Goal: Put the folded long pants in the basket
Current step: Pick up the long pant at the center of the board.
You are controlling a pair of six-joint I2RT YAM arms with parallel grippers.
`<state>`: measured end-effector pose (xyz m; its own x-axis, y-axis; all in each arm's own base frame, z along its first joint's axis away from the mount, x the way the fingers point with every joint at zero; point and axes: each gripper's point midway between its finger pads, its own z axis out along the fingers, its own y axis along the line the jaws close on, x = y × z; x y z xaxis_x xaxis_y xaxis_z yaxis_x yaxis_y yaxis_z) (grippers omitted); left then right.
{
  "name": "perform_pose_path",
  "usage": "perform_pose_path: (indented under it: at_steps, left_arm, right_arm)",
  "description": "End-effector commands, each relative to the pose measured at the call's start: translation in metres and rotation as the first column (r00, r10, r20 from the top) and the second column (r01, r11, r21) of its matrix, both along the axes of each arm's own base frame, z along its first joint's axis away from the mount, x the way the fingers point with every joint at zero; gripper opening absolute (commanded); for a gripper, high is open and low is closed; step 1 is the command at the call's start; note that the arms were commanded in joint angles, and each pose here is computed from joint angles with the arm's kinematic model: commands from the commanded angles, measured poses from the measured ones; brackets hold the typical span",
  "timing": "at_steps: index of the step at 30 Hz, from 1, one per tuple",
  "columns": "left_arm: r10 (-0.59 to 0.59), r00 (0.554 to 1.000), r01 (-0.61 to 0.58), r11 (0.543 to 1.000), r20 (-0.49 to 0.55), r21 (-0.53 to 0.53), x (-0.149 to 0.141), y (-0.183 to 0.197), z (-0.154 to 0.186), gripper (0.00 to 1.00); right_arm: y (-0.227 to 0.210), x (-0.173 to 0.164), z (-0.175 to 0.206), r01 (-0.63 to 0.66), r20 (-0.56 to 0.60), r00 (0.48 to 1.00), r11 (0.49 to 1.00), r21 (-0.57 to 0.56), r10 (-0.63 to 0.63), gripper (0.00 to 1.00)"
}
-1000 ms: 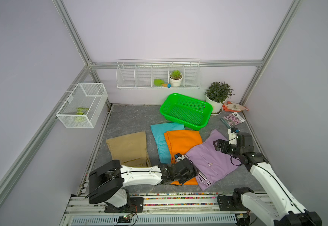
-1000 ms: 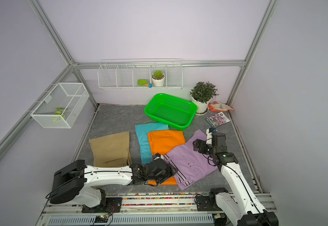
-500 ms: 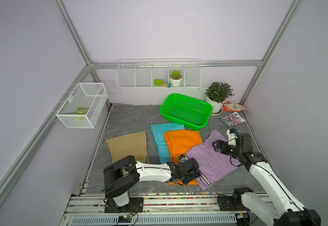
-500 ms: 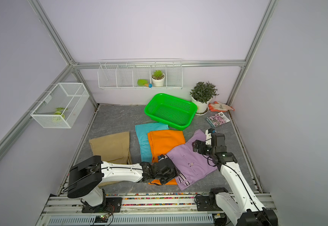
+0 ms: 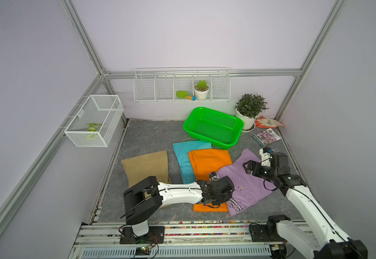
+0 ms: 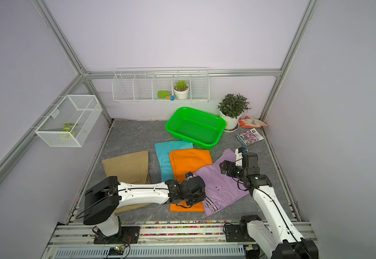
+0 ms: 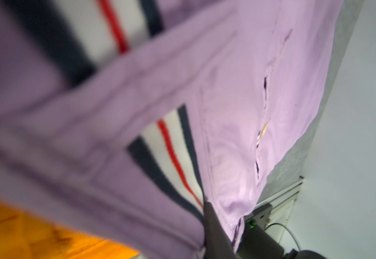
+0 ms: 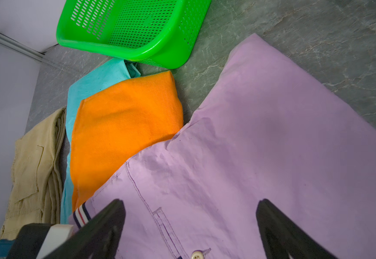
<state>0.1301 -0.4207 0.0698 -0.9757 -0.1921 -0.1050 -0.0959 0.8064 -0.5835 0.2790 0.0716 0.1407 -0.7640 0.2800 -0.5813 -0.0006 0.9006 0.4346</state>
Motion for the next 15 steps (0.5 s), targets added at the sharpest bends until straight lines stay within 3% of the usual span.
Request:
perform_pose_path:
  at_steps: [1,4,7,15]
  left_arm:
    - [0.002,0.997,-0.008,0.997,0.078,0.078,0.012,0.016,0.011,0.01]
    - [-0.004,0.995,-0.008,0.992,0.097,0.130,0.017,0.031,0.018,0.00]
    - [-0.013,0.996,0.002,0.993,0.088,0.115,0.025,0.057,0.031,0.00]
    - [0.090,0.988,-0.113,0.976,0.127,0.188,0.054,0.196,0.062,0.00]
  right_arm:
    - [0.004,-0.001,0.002,-0.009,-0.012,1.000,1.000,0.016,0.009,0.96]
    - [0.006,0.001,0.003,-0.018,-0.021,1.000,1.000,0.024,0.018,0.96]
    - [0.007,0.002,0.003,-0.023,-0.031,0.999,0.999,0.024,0.023,0.96]
    - [0.005,0.009,-0.006,-0.010,-0.085,0.996,1.000,0.009,0.010,0.94]
